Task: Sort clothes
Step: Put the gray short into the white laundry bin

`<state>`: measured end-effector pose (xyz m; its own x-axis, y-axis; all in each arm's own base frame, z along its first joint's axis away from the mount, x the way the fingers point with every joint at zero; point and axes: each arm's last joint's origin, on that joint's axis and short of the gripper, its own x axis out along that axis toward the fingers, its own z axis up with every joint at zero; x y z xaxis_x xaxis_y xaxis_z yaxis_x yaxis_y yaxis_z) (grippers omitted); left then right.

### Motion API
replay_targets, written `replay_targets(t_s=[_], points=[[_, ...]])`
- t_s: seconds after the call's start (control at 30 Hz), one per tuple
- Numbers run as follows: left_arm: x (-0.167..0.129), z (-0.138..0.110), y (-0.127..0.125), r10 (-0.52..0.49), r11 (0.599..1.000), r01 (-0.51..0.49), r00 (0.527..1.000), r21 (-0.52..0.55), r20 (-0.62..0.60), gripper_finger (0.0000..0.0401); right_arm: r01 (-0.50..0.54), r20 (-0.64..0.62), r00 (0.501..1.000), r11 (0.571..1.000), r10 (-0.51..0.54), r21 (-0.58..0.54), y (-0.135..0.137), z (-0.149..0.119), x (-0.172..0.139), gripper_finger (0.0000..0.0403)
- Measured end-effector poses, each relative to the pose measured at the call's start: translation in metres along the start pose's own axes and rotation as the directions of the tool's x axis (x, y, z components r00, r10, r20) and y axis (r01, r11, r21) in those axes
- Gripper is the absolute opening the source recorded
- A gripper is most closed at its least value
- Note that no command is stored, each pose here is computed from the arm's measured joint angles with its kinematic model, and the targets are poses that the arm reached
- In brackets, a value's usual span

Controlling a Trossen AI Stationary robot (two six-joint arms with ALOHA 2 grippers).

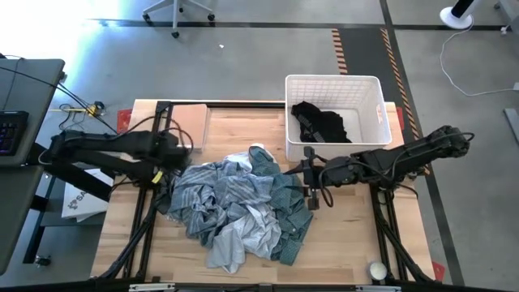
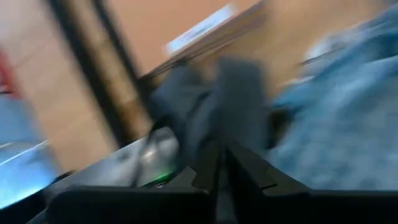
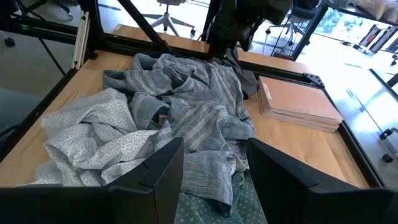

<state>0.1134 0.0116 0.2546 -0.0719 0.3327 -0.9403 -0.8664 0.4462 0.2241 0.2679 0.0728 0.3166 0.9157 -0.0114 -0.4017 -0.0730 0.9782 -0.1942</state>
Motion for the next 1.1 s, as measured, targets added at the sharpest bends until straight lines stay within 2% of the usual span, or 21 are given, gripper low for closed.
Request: replay_targets(t_s=[0.1, 0.27, 0.37, 0.5, 0.6, 0.67, 0.8, 0.97, 1.1], points=[[0.006, 0.010, 0.000, 0.043, 0.999, -0.042, 0.998, 0.016, -0.037, 0.0071, 0.000, 0.000, 1.000, 1.000, 0.000, 0.000, 0.000, 0.000, 0.000, 0.0174], [0.015, 0.027, 0.000, -0.019, 1.000, 0.021, 0.996, 0.015, -0.092, 0.0129, 0.000, 0.000, 1.000, 1.000, 0.000, 0.001, 0.000, 0.000, 0.000, 0.0174], [0.022, 0.036, 0.003, 0.003, 1.000, -0.002, 0.992, 0.006, -0.125, 0.0151, -0.001, -0.001, 1.000, 1.000, 0.001, 0.018, 0.000, 0.000, 0.000, 0.0174], [0.040, 0.041, 0.003, 0.028, 0.999, -0.031, 0.980, -0.008, -0.195, 0.0157, -0.001, -0.005, 1.000, 0.999, 0.001, 0.046, 0.000, 0.000, 0.000, 0.0174], [0.059, 0.045, -0.003, -0.003, 1.000, 0.005, 0.970, 0.007, -0.241, 0.0157, -0.002, -0.020, 1.000, 0.998, 0.003, 0.058, 0.000, -0.002, 0.000, 0.0174], [0.065, 0.052, -0.012, -0.032, 1.000, 0.031, 0.976, -0.005, -0.215, 0.0156, -0.002, -0.035, 0.999, 0.998, 0.005, 0.062, 0.001, -0.003, 0.000, 0.0174], [0.082, 0.057, -0.020, 0.008, 1.000, -0.006, 0.964, 0.008, -0.265, 0.0155, -0.007, -0.045, 0.999, 0.997, 0.010, 0.072, 0.002, -0.004, 0.000, 0.0174], [0.114, 0.052, -0.023, 0.100, 0.995, -0.085, 0.902, 0.054, -0.421, 0.0155, -0.015, -0.040, 0.999, 0.998, 0.017, 0.066, 0.004, -0.004, -0.001, 0.0173], [0.136, 0.046, -0.026, 0.156, 0.987, -0.115, 0.857, 0.112, -0.492, 0.0154, -0.015, -0.040, 0.999, 0.997, 0.018, 0.069, 0.004, -0.004, -0.001, 0.0173]])
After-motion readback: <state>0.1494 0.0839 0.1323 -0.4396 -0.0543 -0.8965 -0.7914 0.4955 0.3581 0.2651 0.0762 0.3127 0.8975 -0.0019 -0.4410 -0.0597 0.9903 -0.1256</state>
